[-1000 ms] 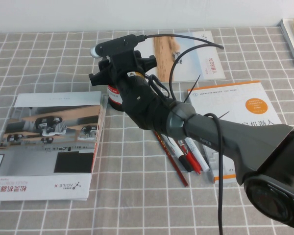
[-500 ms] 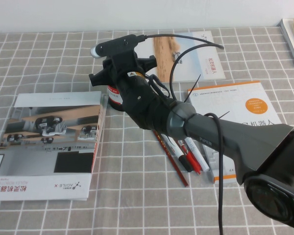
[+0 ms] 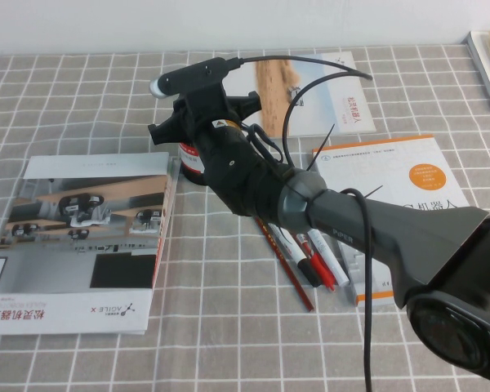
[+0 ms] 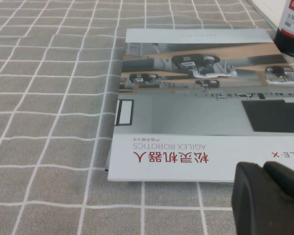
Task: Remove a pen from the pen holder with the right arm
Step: 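Take a marker out of the pen holder and lay it on the table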
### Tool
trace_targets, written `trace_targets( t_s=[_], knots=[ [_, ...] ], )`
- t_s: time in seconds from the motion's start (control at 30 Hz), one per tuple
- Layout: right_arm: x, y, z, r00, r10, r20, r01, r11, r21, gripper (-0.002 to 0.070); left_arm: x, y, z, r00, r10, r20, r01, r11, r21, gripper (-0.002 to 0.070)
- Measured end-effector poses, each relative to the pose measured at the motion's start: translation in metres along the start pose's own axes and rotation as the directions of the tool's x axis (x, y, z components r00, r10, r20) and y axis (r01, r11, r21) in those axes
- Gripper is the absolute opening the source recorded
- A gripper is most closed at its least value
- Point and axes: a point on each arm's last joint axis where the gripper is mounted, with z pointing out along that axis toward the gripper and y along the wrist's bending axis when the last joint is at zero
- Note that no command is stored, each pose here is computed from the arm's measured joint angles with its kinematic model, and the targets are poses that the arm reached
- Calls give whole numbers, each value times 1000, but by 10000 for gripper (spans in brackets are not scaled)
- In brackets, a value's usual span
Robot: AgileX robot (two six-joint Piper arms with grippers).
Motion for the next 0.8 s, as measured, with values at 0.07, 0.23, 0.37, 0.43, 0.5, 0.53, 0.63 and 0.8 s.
trace_targets(
  t_s=[0.07,0.23,0.37,0.43,0.5,0.53,0.63,0.8],
  knots=[
    [0,0,0,1000,-3,-1,3,1000,-2,146,0,0,0,1000,0,0,0,1000,0,-5],
    [0,0,0,1000,-7,-1,7,1000,-2,146,0,0,0,1000,0,0,0,1000,0,-5],
    [0,1,0,1000,-6,-5,6,1000,-11,145,0,0,0,1000,0,0,0,1000,0,-5],
    [1,1,0,1000,-9,-6,9,1000,-14,145,0,0,0,1000,0,0,0,1000,0,-5],
    [1,1,0,1000,-17,-7,17,1000,-17,145,0,0,0,1000,0,0,0,1000,0,-5],
    [1,1,0,1000,-20,-7,20,1000,-17,145,0,0,0,1000,0,0,0,1000,0,-5],
    [1,2,0,1000,-24,-7,24,1000,-17,145,0,0,0,1000,0,0,0,1000,0,-5],
    [1,2,0,1000,-27,-7,27,999,-17,145,0,0,0,1000,0,0,0,1000,0,-5]
  ],
)
